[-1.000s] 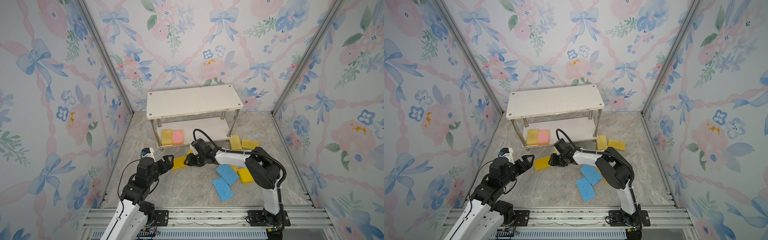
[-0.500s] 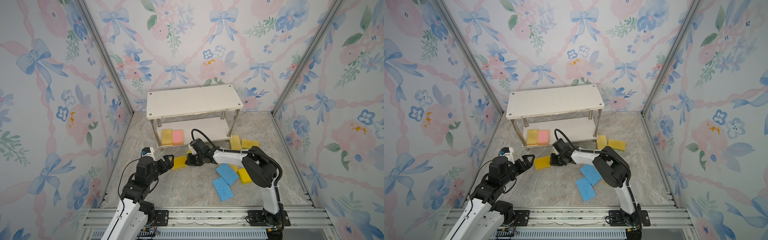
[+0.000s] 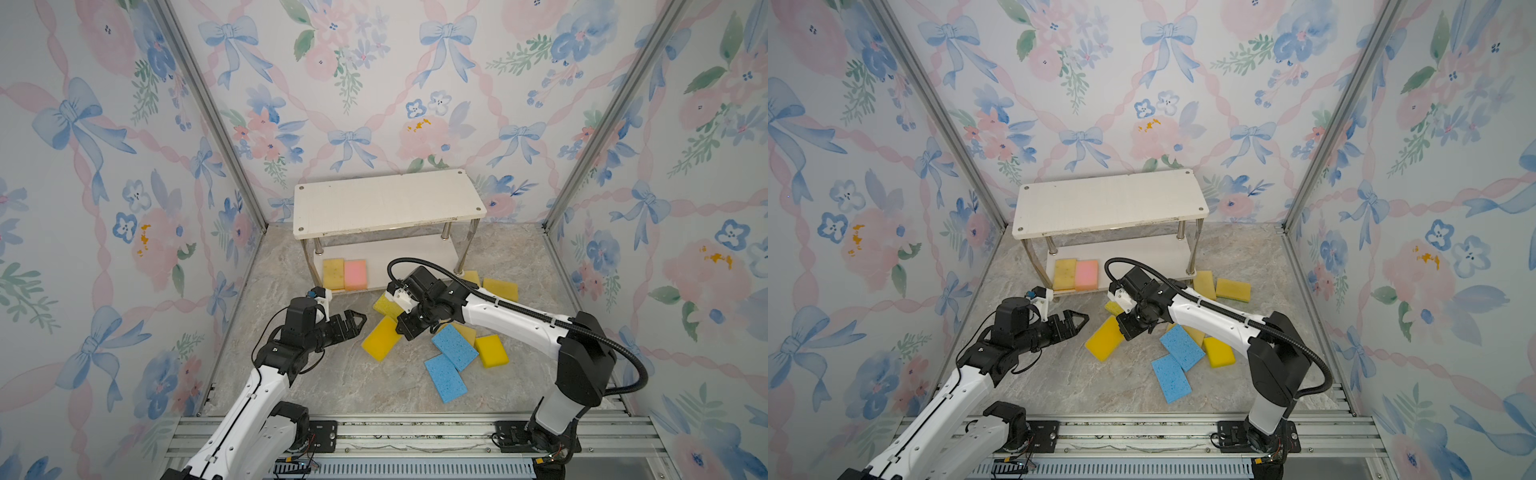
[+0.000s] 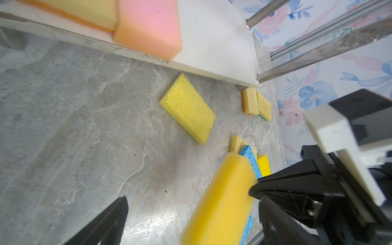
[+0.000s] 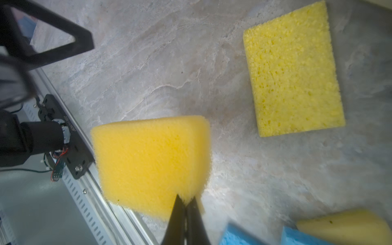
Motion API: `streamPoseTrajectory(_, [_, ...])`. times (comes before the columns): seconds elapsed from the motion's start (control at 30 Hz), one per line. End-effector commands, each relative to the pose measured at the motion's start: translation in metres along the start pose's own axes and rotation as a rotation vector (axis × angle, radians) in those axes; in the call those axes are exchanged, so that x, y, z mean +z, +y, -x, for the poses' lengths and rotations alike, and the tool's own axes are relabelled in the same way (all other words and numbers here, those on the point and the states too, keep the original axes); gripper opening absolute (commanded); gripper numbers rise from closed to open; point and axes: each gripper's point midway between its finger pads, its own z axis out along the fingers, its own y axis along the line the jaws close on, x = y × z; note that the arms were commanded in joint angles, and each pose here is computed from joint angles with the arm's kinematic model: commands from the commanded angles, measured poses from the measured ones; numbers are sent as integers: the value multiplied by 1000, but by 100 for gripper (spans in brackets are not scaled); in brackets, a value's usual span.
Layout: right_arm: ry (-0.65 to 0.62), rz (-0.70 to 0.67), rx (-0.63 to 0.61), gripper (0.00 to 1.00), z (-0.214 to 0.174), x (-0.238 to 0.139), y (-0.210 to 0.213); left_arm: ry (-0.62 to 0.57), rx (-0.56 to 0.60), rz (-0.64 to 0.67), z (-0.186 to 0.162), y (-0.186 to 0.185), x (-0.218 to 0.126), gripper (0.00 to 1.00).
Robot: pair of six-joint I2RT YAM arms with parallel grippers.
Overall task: Place and organize the cleaning sponges onto the shelf
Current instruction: 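Withdraw the right gripper and grasp the thick yellow sponge on the floor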
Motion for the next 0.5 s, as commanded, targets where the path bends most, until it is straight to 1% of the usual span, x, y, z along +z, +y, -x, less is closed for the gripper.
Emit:
streamPoseTrajectory(0.0, [85,19,-125,3,-30,-28,4,51,81,-215,6,-46,-3,97])
streamPoseTrajectory(0.2, [17,64,-179,3,-27,-57,18,144,111,-370,-5,-86,1,95])
streamPoseTrajectory(0.4, [1,56,-194,3,-24,-70,22,180,83,-458,-16,-107,8,89])
streamPoseTrajectory(0.47, [-14,53,-199,3,-22,-74,23,192,85,-466,-20,-110,11,88])
